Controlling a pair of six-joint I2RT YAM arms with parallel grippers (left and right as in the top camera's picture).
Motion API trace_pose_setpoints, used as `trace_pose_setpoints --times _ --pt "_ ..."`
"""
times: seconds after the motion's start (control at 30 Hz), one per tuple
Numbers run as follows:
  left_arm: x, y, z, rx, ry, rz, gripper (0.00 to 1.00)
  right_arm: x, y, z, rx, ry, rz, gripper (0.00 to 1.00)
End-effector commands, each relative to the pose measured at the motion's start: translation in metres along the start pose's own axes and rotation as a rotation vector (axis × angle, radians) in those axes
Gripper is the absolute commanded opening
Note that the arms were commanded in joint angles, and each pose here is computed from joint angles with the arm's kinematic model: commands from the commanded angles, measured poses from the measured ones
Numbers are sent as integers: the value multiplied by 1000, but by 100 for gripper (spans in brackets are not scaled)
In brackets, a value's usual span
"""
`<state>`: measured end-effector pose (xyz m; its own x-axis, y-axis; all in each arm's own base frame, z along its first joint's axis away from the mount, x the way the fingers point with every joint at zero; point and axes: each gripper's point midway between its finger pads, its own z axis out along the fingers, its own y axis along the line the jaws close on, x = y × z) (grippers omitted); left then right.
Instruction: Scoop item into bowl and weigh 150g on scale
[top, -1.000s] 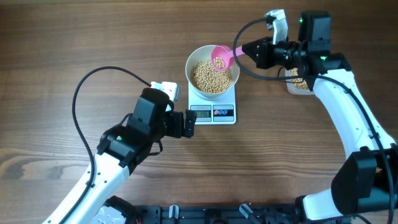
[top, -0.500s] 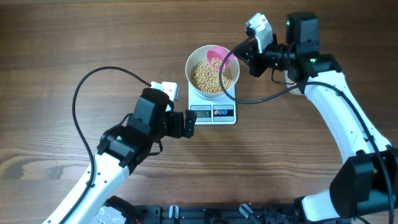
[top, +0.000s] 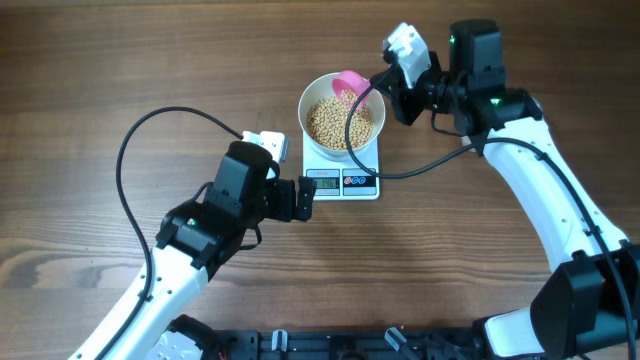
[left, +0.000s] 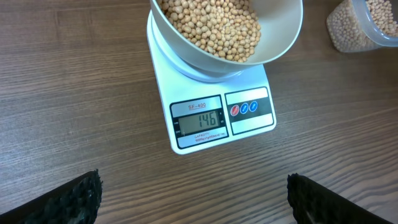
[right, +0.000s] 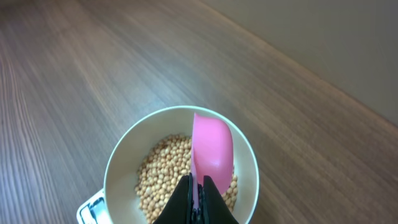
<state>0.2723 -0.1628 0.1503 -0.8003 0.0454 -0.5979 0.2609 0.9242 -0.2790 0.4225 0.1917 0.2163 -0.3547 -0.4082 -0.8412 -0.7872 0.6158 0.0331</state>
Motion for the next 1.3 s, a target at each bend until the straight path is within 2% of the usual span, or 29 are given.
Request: trace_pose_setpoints --times 0.0,0.17,0.2,0.23,0.27,0.43,0.63,0.77,1.0,1.07,1.1,1.27 --pt "-2 3 0 -11 -7 13 100 -22 0 -10 20 -60 40 4" --pt "-2 3 0 -11 -7 13 100 -24 0 -11 20 -65 77 4" --pt "-2 3 0 -11 -7 13 100 -20 3 -9 11 -46 41 4" --pt "-2 3 0 -11 -7 13 100 -5 7 -6 22 23 -73 4" --pt "-2 3 0 -11 -7 13 100 -1 8 -4 40 51 -78 4" --pt "-2 3 0 -11 -7 13 100 -24 9 -4 24 -47 132 4" --pt "-2 3 0 -11 -7 13 100 -25 -8 -16 9 -86 306 4" --pt "-2 3 0 -11 -7 13 100 -23 -20 -26 1 -106 355 4" --pt "-2 3 0 -11 -7 13 100 -22 -20 -26 1 -104 340 4" --pt "-2 3 0 -11 -7 13 100 -12 -2 -21 -44 -52 126 4" --pt "-2 3 0 -11 -7 13 100 -9 1 -19 -44 -35 90 4" --pt "-2 3 0 -11 -7 13 100 -7 -3 -16 0 -16 68 4"
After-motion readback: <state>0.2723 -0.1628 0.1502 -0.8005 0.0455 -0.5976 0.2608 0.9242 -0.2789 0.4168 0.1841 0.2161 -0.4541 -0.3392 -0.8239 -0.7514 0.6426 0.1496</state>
